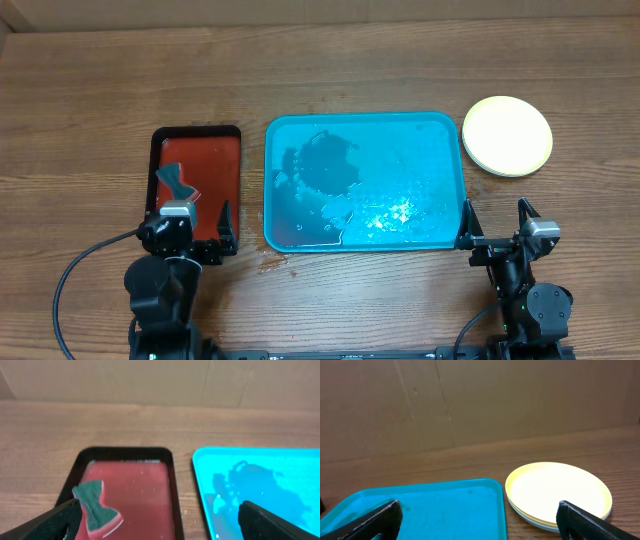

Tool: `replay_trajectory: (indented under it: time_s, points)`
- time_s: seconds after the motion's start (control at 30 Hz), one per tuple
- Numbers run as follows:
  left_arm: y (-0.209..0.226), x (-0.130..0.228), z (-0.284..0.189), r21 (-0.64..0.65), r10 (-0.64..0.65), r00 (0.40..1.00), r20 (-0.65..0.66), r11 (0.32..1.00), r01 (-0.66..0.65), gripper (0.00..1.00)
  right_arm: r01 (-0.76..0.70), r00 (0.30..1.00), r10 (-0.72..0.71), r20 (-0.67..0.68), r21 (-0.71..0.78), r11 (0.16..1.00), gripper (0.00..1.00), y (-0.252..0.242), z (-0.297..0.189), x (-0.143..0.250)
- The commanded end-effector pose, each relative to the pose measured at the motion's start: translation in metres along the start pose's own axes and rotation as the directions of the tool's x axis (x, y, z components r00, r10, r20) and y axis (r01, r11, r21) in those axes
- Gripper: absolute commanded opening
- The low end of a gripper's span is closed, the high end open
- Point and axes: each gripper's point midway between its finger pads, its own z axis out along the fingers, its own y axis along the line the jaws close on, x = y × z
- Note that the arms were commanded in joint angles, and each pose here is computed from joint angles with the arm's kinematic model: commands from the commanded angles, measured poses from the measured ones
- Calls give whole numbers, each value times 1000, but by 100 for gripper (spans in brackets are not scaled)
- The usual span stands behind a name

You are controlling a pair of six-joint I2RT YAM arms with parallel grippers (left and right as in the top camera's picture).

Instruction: Clean dirty plates on tray and stack at the side

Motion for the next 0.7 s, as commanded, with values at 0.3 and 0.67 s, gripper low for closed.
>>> replay_trajectory:
  time_s: [0.3, 0.67]
  points:
    - [-25, 0, -10, 86, 66, 962, 265, 992, -92, 100, 4, 1000, -4, 6, -2, 1000, 100, 0, 0, 1]
    - [-17, 15, -9, 39, 60, 977, 206, 997, -69, 100, 4, 1000, -4, 6, -2, 1000, 100, 0, 0, 1]
